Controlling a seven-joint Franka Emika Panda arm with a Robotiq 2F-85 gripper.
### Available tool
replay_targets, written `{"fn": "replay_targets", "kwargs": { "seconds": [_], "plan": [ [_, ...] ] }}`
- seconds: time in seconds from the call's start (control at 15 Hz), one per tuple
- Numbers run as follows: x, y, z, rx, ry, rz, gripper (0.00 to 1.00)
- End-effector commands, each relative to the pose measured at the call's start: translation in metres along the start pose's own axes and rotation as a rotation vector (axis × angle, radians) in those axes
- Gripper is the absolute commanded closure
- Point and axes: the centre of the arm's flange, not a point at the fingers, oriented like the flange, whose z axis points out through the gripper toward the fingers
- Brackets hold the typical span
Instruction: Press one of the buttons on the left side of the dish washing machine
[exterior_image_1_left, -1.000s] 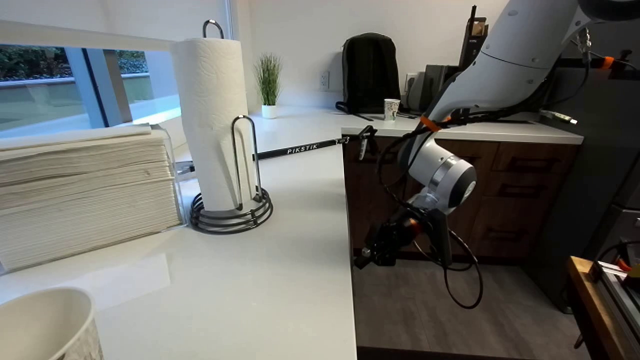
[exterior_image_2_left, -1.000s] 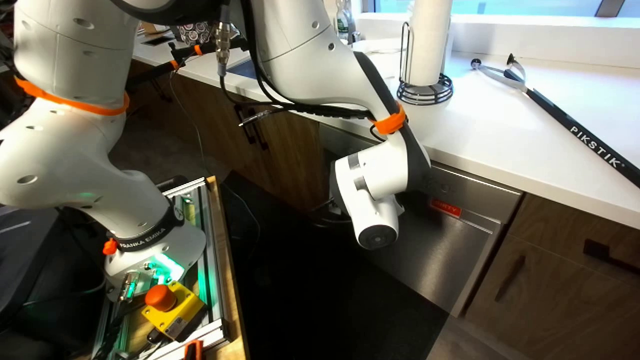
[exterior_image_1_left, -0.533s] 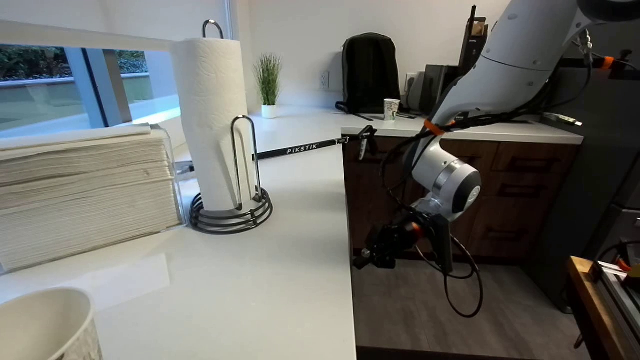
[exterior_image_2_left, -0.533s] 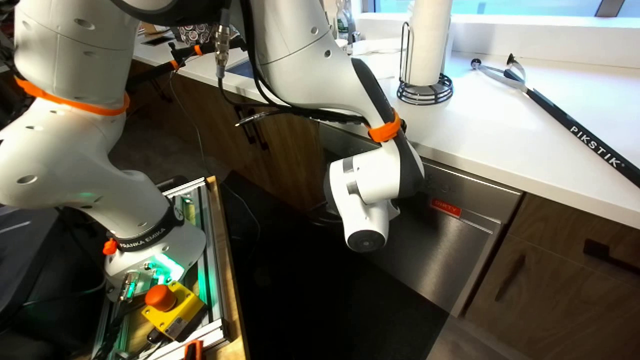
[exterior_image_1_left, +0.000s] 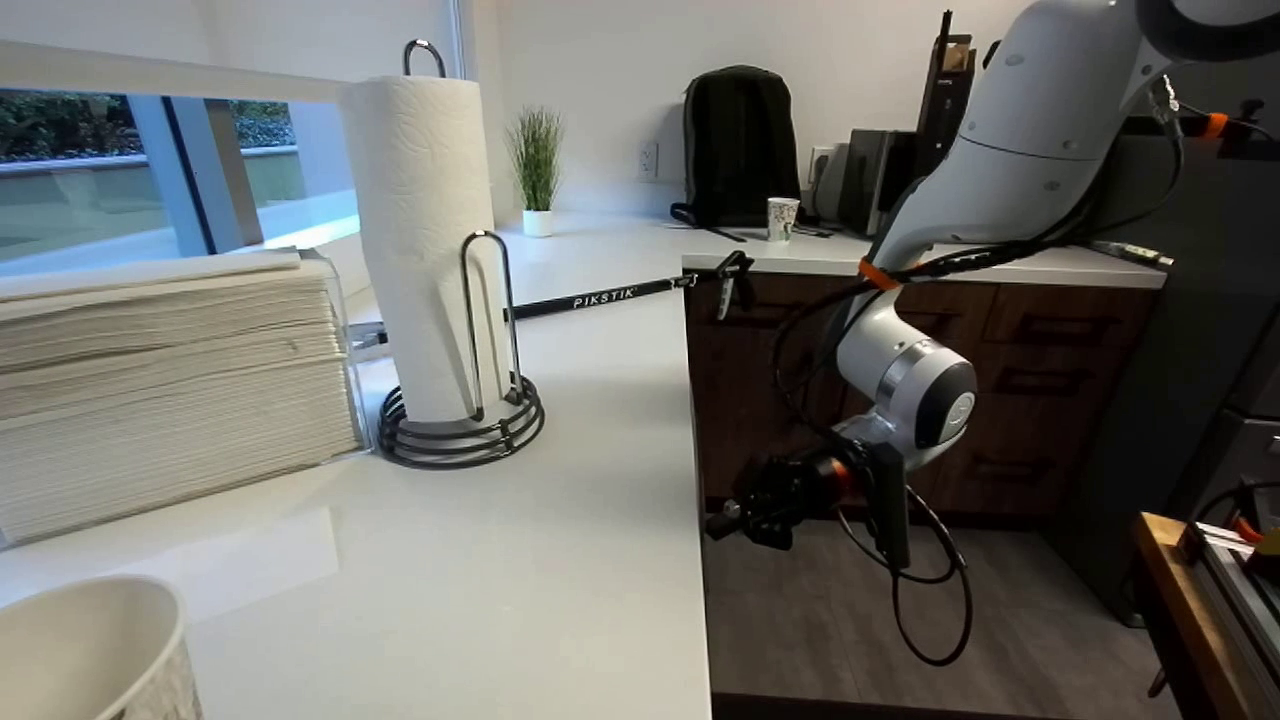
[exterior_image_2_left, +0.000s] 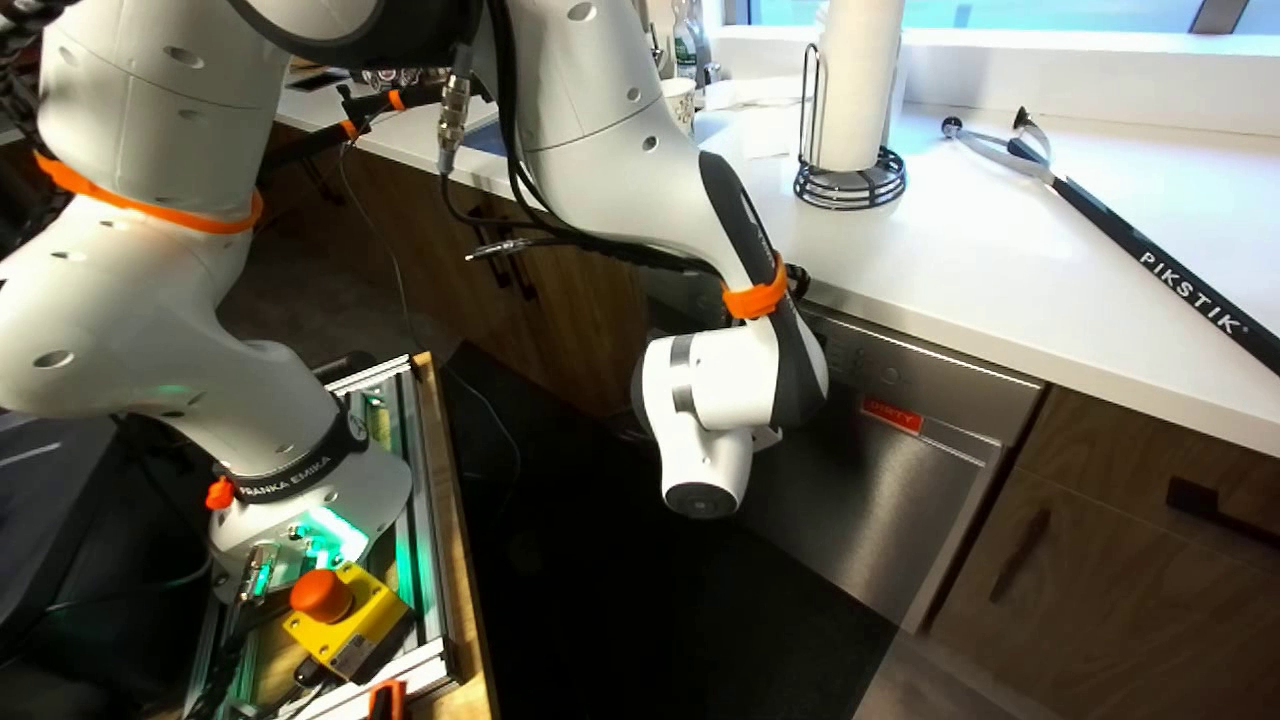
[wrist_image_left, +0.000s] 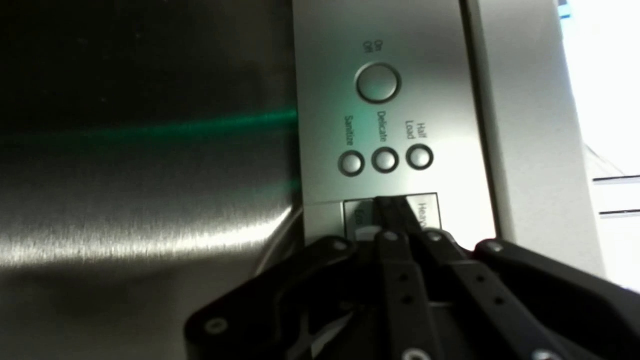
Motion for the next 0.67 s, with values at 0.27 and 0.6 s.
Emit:
{"fn": "replay_targets", "kwargs": {
  "seconds": [0.27,0.6],
  "plan": [
    [0.024,-0.006,0.051,0.024,0.027,-0.007,1.0],
    [0.0,-0.011,0.018,-0.071,-0.023,-0.036,1.0]
  ]
}}
